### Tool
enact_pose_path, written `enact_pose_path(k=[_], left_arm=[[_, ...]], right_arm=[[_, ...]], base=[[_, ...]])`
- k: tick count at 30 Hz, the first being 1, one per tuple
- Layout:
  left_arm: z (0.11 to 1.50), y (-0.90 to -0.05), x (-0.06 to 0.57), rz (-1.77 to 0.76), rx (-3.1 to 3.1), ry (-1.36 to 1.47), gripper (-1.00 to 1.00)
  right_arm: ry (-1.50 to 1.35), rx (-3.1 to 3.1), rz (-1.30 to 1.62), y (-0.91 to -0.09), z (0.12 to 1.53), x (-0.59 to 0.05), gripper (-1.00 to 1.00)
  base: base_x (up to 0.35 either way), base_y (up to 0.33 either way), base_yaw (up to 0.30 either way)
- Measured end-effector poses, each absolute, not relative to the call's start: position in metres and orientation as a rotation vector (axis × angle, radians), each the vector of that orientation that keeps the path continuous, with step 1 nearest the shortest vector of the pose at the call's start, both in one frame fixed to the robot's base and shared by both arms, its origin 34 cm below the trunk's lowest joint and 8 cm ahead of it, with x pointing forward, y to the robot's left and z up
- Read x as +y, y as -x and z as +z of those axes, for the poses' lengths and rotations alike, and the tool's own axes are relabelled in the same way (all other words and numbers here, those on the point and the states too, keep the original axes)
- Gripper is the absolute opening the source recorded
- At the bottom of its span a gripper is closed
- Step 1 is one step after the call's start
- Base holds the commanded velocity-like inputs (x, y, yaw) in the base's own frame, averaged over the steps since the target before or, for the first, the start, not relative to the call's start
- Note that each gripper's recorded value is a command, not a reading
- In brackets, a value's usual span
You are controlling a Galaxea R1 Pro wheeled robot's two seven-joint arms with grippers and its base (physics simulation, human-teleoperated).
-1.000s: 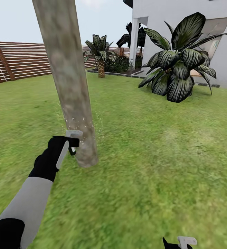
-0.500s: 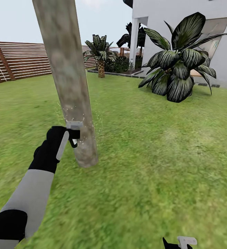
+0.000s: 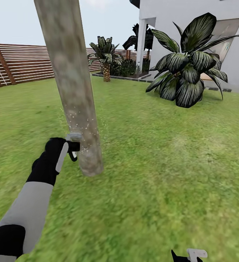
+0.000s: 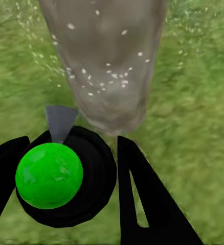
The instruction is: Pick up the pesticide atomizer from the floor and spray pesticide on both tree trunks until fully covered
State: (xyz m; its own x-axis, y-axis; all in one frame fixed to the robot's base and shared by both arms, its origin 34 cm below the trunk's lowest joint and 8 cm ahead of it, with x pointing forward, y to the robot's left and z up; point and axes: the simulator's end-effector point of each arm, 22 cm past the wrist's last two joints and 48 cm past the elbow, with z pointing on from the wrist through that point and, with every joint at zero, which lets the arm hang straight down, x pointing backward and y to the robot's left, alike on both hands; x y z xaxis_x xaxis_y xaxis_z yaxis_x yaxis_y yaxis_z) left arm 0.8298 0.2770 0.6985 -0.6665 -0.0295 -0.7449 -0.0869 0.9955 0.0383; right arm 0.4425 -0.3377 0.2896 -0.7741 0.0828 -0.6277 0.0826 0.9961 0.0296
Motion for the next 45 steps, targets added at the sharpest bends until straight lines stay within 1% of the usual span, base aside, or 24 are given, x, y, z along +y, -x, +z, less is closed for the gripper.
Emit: enact_pose_path(k=[7,13,18,24,36,45], left_arm=[[0.620,-0.789,0.283,0.133,2.356,0.062,-1.00],[0.573,-0.765,0.269,0.157,2.288,-0.011,-1.00],[0.533,-0.743,0.281,0.185,2.354,0.018,-1.00],[0.481,-0.722,0.295,0.196,2.380,0.061,-1.00],[0.469,-0.714,0.302,0.208,2.387,0.061,-1.00],[0.468,-0.712,0.301,0.211,2.390,0.059,-1.00]], right_arm=[[-0.111,2.460,0.001,-0.443,0.290,-0.337,1.00],[-0.111,2.461,0.004,-0.442,0.289,-0.336,1.00],[-0.112,2.461,0.004,-0.442,0.289,-0.336,1.00],[-0.111,2.461,0.003,-0.442,0.289,-0.336,1.00],[-0.111,2.460,0.004,-0.442,0.289,-0.336,1.00],[-0.112,2.461,0.004,-0.442,0.289,-0.336,1.00]], base=[[0.000,0.000,0.000],[0.000,0.000,0.000],[0.014,-0.017,0.000],[0.158,-0.216,0.000],[0.202,-0.230,0.001],[0.157,-0.238,0.245]])
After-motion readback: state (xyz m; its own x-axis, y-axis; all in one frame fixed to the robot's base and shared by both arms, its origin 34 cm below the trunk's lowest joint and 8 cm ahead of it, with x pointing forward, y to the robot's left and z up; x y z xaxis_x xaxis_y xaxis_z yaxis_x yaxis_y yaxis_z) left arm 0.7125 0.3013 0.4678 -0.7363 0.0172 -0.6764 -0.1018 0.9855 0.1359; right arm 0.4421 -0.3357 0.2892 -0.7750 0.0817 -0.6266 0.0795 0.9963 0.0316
